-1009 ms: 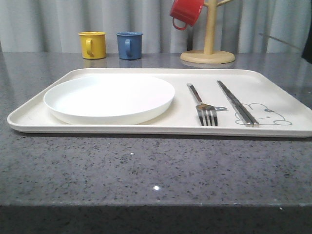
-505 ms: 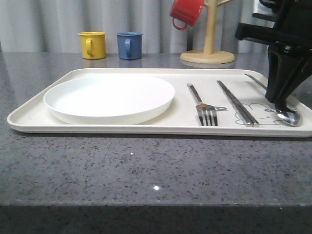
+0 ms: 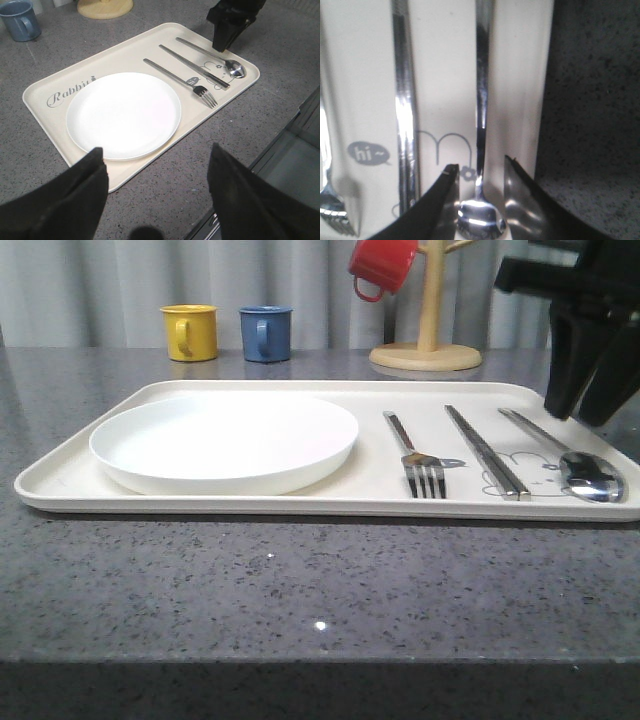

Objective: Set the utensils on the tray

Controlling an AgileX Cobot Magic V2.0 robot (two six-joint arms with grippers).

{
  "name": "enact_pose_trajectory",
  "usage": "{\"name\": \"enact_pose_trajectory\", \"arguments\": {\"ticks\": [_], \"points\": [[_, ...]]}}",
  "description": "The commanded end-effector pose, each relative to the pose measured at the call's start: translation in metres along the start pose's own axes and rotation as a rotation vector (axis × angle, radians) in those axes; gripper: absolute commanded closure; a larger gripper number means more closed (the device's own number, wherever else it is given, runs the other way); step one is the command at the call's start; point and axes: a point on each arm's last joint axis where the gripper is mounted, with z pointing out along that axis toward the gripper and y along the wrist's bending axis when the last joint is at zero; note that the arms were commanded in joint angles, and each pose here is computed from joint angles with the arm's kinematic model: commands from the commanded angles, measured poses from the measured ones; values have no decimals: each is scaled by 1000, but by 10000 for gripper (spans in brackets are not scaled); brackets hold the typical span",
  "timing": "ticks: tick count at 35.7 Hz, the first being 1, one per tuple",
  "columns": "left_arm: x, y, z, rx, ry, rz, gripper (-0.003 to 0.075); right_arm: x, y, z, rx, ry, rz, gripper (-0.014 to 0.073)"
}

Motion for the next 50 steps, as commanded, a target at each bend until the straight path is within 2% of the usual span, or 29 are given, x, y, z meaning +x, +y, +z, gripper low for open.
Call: {"name": "enact_pose_trajectory", "arguments": {"ticks": [1, 8, 14, 29, 38, 41, 47, 50], "points": [[-13, -1, -4, 9, -93, -7, 301, 12, 8, -57, -38, -182, -135, 332], [-13, -1, -4, 9, -93, -7, 301, 69, 2, -120, -15, -367, -282, 332], [-13, -1, -4, 9, -93, -7, 301, 123, -12, -146, 28, -464, -315, 332], [-13, -1, -4, 9, -93, -7, 301, 254, -44, -160, -16, -760, -349, 332], [-13, -2, -4, 24, -99, -21, 301, 286, -53, -155, -34, -896, -360, 337], [-14, -5, -5, 59, -114, -40, 301, 287, -54, -151, -33, -890, -359, 422], [-14, -12, -5, 130, -110, 23, 312, 285, -54, -151, -35, -904, -358, 714], [-14, -12, -5, 131, -104, 24, 435, 285, -54, -151, -36, -912, -358, 711]]}}
